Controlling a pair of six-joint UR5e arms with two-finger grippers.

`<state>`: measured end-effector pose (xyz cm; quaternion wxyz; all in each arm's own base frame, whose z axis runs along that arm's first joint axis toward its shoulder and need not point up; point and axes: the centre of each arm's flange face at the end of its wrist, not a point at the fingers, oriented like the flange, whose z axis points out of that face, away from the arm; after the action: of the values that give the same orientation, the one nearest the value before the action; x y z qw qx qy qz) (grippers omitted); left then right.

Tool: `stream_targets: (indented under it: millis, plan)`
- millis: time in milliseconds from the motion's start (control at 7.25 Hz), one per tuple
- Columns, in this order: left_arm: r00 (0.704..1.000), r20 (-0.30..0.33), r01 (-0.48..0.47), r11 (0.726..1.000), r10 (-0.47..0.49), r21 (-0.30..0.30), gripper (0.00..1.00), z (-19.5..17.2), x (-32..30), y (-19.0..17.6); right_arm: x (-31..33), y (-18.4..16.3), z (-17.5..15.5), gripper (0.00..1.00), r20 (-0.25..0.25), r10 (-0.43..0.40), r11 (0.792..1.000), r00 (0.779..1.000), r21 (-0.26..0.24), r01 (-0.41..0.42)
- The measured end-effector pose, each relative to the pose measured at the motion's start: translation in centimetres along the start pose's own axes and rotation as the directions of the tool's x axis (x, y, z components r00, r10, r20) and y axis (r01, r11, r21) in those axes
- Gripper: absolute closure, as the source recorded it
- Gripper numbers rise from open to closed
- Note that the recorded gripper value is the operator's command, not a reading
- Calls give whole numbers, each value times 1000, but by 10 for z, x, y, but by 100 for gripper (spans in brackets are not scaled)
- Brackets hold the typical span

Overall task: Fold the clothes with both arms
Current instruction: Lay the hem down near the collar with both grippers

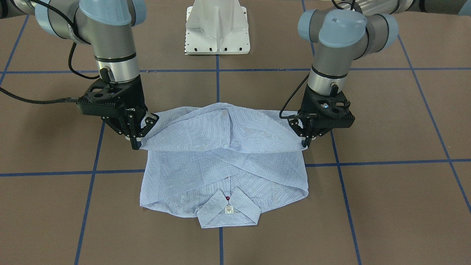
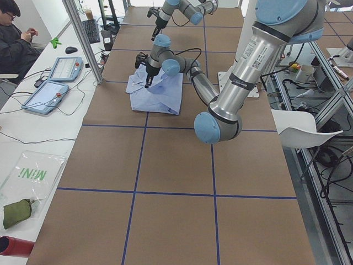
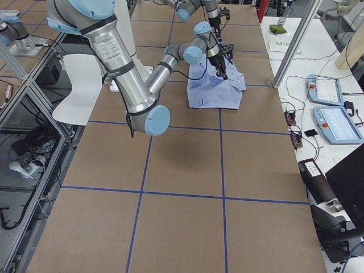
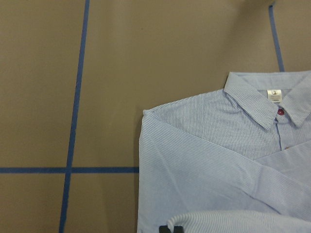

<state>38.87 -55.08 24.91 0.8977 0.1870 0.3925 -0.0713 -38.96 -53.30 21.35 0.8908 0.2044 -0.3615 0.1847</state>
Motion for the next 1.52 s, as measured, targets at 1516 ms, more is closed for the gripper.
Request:
stream_targets:
  millis: [1516]
  plan:
    - [996,-36,-72,994,75,78,100,97,-12,-40,-8,-15,106,100,-43,-56,998,998,-5,56]
